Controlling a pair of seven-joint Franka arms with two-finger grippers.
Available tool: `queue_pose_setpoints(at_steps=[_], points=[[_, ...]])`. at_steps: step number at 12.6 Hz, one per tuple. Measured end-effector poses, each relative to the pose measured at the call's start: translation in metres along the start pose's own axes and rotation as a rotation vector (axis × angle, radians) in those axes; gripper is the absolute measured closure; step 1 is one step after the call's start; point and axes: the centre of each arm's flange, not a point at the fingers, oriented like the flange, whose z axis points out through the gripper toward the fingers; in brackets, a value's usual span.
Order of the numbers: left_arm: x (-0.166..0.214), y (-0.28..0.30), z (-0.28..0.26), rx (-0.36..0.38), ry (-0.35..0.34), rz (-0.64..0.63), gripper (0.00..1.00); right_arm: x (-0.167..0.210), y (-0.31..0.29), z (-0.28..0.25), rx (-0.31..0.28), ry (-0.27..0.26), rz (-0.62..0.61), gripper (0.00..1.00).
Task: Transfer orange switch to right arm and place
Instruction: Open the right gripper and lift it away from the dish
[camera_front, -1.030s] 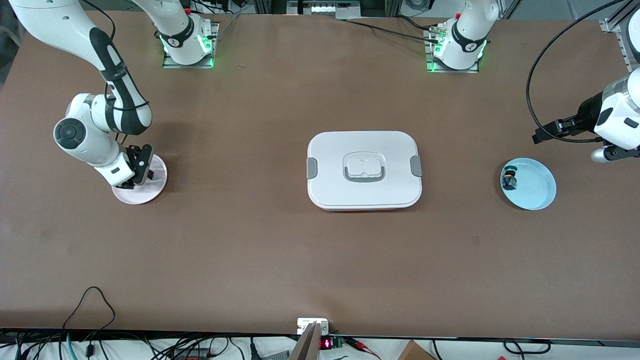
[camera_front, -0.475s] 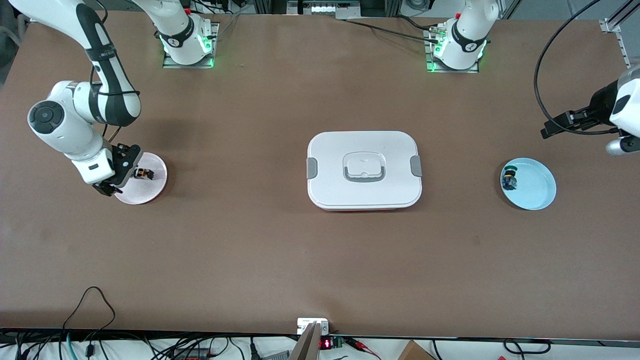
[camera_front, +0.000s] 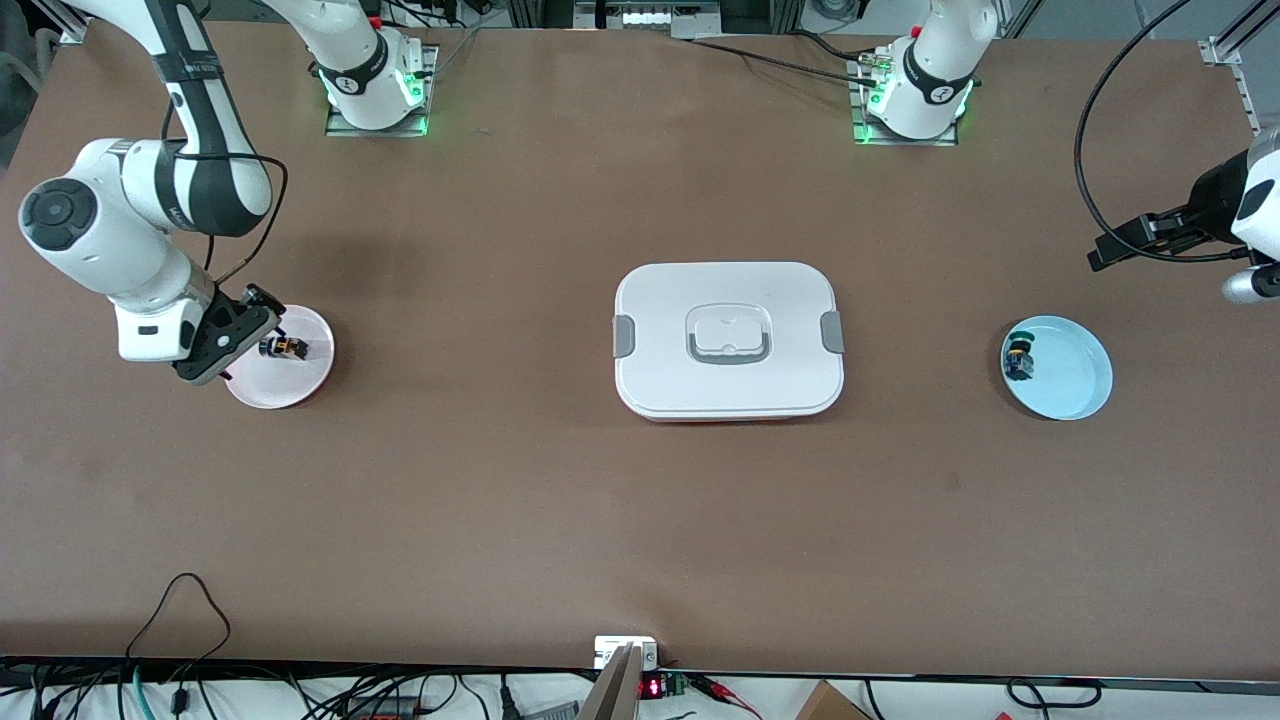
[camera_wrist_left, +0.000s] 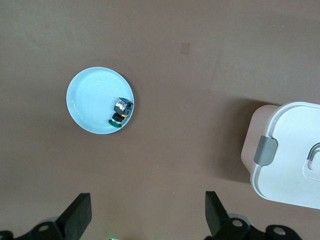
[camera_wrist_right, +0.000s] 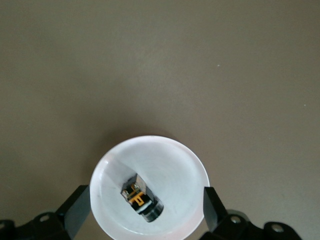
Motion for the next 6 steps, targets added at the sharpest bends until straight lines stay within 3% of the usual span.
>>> queue_pose_setpoints(at_steps=[3, 6], points=[[0.000, 0.000, -0.001, 0.000, 0.001, 0.000, 0.00, 0.007, 0.003, -0.015, 0.068, 0.024, 0.177, 0.00], [-0.005, 0.005, -0.010, 0.002, -0.007, 0.011, 0.00, 0.017, -0.008, -0.019, 0.110, -0.023, 0.419, 0.00]])
